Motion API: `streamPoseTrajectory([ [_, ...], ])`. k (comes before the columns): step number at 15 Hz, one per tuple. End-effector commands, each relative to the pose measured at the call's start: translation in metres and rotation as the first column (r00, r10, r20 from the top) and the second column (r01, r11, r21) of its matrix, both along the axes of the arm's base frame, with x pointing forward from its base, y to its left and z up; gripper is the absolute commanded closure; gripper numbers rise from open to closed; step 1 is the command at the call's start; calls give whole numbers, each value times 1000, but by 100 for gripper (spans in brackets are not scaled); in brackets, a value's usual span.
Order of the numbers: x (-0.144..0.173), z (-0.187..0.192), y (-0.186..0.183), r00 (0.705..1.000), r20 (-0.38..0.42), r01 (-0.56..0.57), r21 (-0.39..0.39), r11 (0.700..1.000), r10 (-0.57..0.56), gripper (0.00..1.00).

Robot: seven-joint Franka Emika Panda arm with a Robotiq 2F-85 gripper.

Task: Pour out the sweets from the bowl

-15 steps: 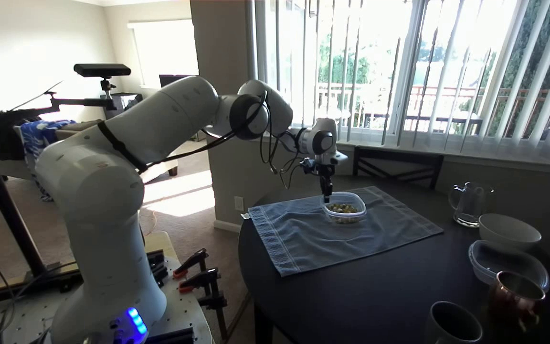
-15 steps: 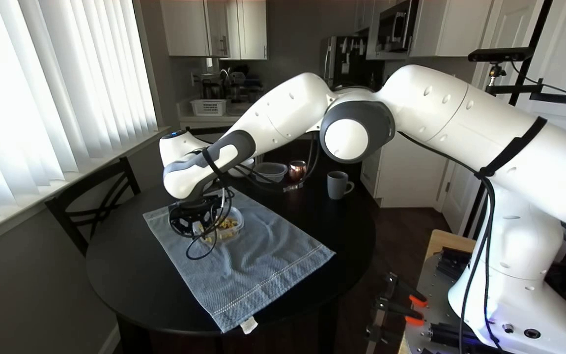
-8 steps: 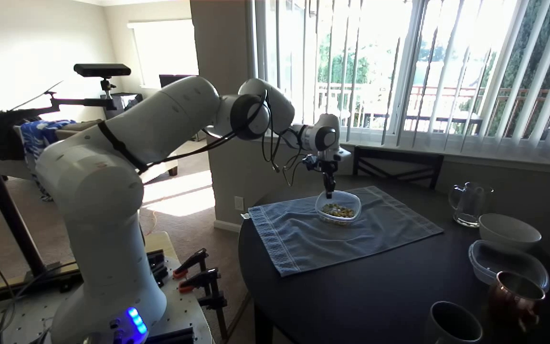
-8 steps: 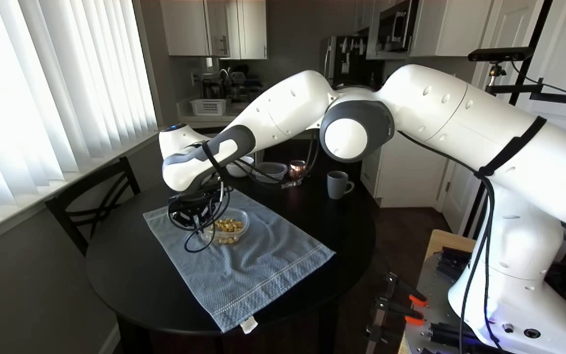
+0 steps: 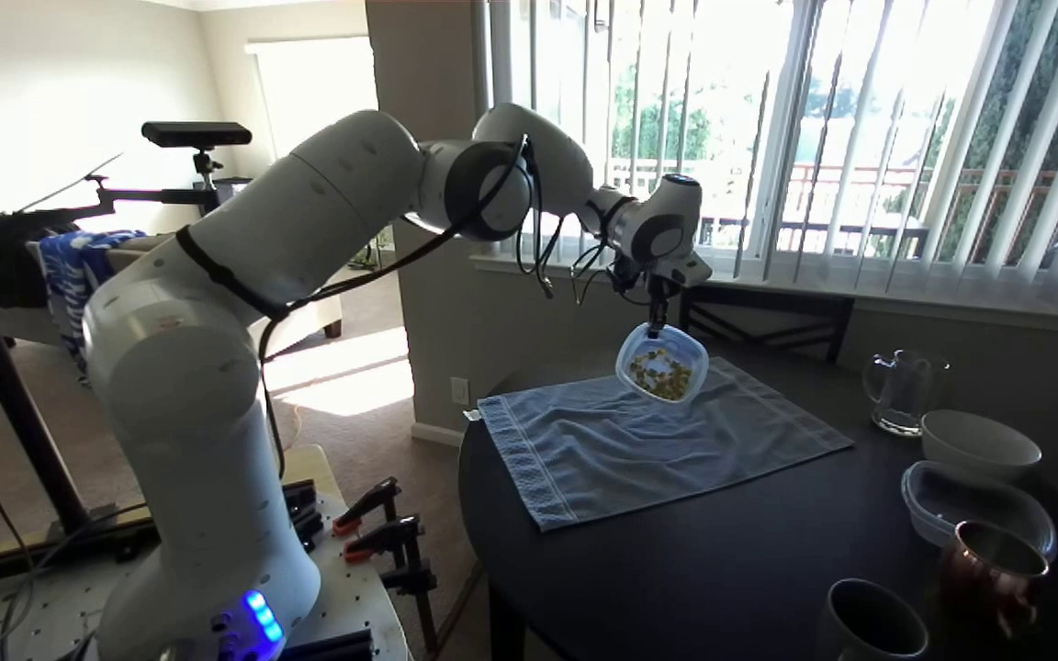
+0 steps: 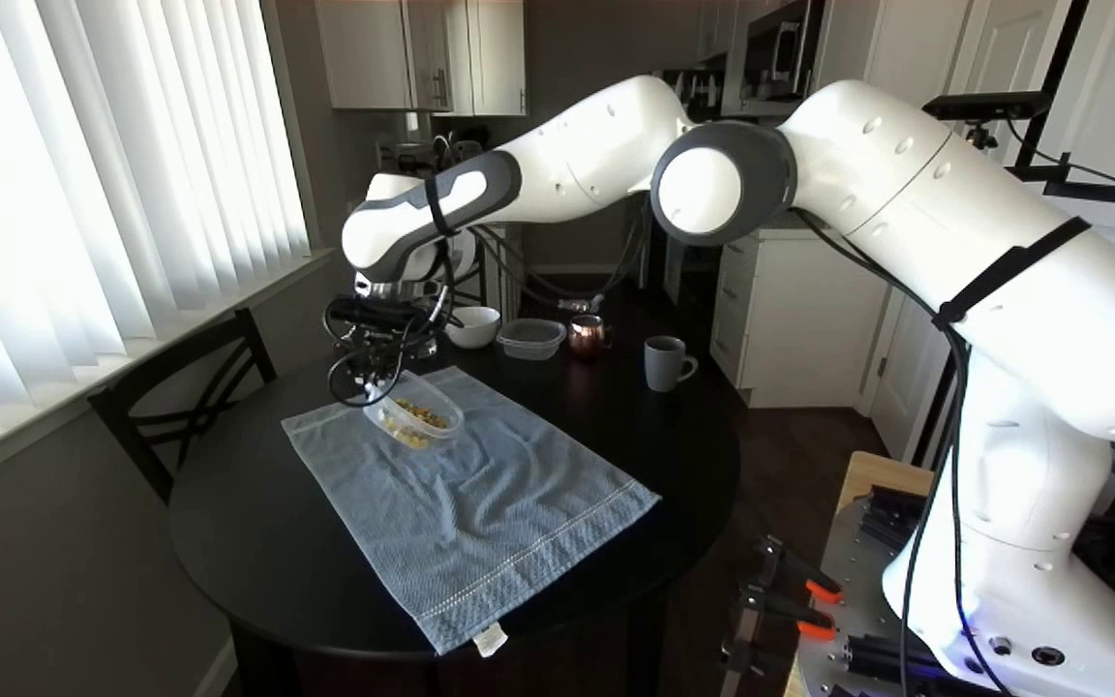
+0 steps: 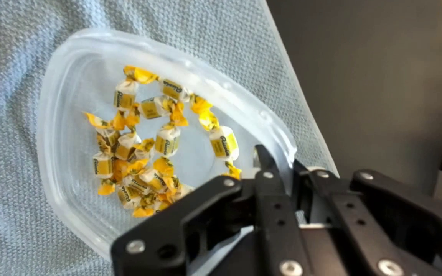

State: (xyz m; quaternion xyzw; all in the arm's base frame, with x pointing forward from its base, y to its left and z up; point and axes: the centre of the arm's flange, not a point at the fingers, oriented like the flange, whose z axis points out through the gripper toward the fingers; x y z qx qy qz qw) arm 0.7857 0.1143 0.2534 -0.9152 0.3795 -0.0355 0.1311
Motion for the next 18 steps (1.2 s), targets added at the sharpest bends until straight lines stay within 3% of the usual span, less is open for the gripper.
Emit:
streamPoseTrajectory([
  [1,-58,40,-44,996,77,37,179,983,-52,99],
  [4,-68,35,-69,988,132,29,324,945,-75,99],
  [7,-83,18,-86,977,185,8,466,885,-107,99],
  [12,-113,6,-103,941,283,-49,661,749,-188,99],
  [18,-135,19,-130,857,463,-262,768,584,-224,99],
])
